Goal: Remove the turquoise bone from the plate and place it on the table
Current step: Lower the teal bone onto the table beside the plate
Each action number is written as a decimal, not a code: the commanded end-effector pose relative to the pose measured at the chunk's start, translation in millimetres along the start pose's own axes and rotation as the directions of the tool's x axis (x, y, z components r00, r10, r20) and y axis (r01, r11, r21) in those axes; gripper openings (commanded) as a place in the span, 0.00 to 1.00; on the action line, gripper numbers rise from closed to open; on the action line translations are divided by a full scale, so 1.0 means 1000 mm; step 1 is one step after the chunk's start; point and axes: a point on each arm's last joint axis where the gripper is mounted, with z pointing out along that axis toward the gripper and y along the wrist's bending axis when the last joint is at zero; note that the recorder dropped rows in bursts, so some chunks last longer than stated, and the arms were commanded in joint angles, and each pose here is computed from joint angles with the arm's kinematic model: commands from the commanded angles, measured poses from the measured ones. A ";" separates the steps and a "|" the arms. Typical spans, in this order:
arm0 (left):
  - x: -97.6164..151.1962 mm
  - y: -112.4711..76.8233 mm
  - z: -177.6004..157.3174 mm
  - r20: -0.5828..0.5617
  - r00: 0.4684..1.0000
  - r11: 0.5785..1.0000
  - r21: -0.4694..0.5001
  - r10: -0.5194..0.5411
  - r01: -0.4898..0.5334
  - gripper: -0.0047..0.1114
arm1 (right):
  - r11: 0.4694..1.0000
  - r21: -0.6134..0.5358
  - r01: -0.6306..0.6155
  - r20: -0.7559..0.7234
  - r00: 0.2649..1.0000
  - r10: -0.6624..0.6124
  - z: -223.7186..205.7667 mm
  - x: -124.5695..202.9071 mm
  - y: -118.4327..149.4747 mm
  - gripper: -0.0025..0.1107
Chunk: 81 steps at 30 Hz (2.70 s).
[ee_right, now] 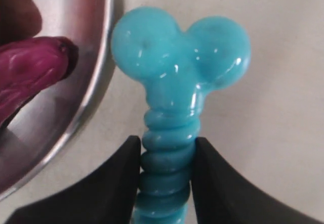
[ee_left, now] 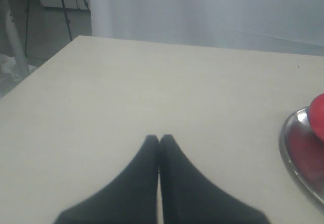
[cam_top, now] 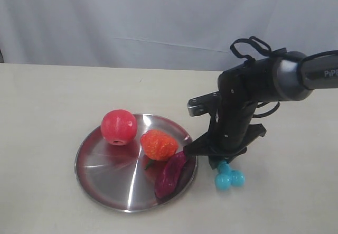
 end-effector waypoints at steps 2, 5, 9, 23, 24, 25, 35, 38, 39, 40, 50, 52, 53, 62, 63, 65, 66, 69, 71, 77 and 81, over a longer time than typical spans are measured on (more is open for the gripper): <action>0.001 0.000 0.000 -0.001 1.000 1.000 0.007 0.002 -0.002 0.04 | 1.000 0.021 -0.018 -0.004 1.000 0.018 0.000 0.001 0.001 0.02; 0.001 0.000 0.000 -0.001 1.000 1.000 0.007 0.002 -0.002 0.04 | 0.999 0.027 -0.020 -0.010 1.000 0.020 0.000 0.002 0.001 0.02; 0.001 0.000 0.000 -0.001 1.000 1.000 0.007 0.004 -0.004 0.04 | 1.000 0.021 -0.014 0.023 1.000 0.014 0.000 -0.001 0.001 0.02; 0.001 0.000 0.000 -0.001 1.000 1.000 0.007 0.004 -0.004 0.04 | 1.000 0.030 -0.003 -0.007 1.000 0.003 0.003 0.001 0.001 0.02; 0.001 0.000 0.000 -0.001 1.000 1.000 0.007 0.004 -0.004 0.04 | 1.000 0.031 -0.003 -0.009 1.000 0.003 0.003 0.001 0.001 0.02; 0.001 0.000 0.000 -0.001 1.000 1.000 0.007 0.004 -0.004 0.04 | 1.000 0.031 -0.003 -0.009 1.000 0.003 0.003 0.001 0.001 0.02; 0.001 0.000 0.000 -0.001 1.000 1.000 0.007 0.000 0.000 0.04 | 1.000 0.019 0.012 -0.007 1.000 -0.012 0.003 0.001 0.002 0.02; 0.001 0.000 0.000 -0.001 1.000 1.000 0.007 0.000 0.000 0.04 | 1.000 0.019 0.009 -0.004 1.000 -0.009 0.003 0.001 0.002 0.02; 0.001 0.000 0.000 -0.001 1.000 1.000 0.007 0.000 0.000 0.04 | 1.000 0.019 0.009 -0.004 1.000 -0.009 0.003 0.001 0.002 0.02; 0.001 0.000 0.000 -0.001 1.000 1.000 0.007 0.000 0.000 0.04 | 1.000 0.019 0.009 -0.004 1.000 -0.009 0.003 0.001 0.002 0.02; 0.001 0.000 0.000 -0.001 1.000 1.000 0.007 0.000 0.000 0.04 | 0.999 0.053 0.009 -0.015 1.000 -0.008 0.003 0.002 -0.001 0.02; 0.001 0.000 0.000 -0.001 1.000 1.000 0.007 0.000 0.000 0.04 | 0.998 0.070 0.011 -0.019 1.000 -0.010 0.003 0.002 -0.003 0.02; 0.001 0.000 0.000 -0.001 1.000 1.000 0.007 0.000 0.000 0.04 | 0.997 0.081 0.012 -0.023 1.000 -0.010 0.003 0.002 -0.004 0.02; 0.001 0.000 0.000 -0.001 1.000 1.000 0.007 0.002 -0.002 0.04 | 0.995 0.102 -0.005 -0.014 1.000 0.006 0.002 0.002 -0.006 0.02; 0.001 0.000 0.000 -0.001 1.000 1.000 0.007 0.002 -0.002 0.04 | 0.995 0.100 -0.006 -0.015 1.000 0.008 0.002 0.002 -0.006 0.02; 0.001 0.000 0.000 -0.001 1.000 1.000 0.007 0.002 -0.002 0.04 | 0.994 0.100 0.038 -0.019 0.999 -0.036 0.002 0.002 -0.006 0.02; 0.001 0.000 0.000 -0.001 1.000 1.000 0.007 0.002 -0.002 0.04 | 0.994 0.100 0.046 -0.019 0.999 -0.044 0.002 0.002 -0.005 0.02; 0.001 0.000 0.000 -0.001 1.000 1.000 0.007 0.002 -0.002 0.04 | 0.991 0.114 0.065 -0.010 0.998 -0.065 0.002 0.001 -0.002 0.02; 0.001 0.000 0.000 -0.001 1.000 1.000 0.007 0.002 -0.002 0.04 | 0.991 0.114 0.074 0.005 0.997 -0.075 0.002 0.000 0.001 0.02; 0.001 0.000 0.000 -0.001 1.000 1.000 0.007 0.002 -0.002 0.04 | 0.995 0.101 0.011 0.054 0.998 -0.017 0.001 -0.003 0.007 0.14; 0.001 0.000 0.000 -0.001 1.000 1.000 0.007 0.002 -0.002 0.04 | 0.994 0.107 0.002 0.022 1.000 -0.005 0.001 0.000 0.006 0.20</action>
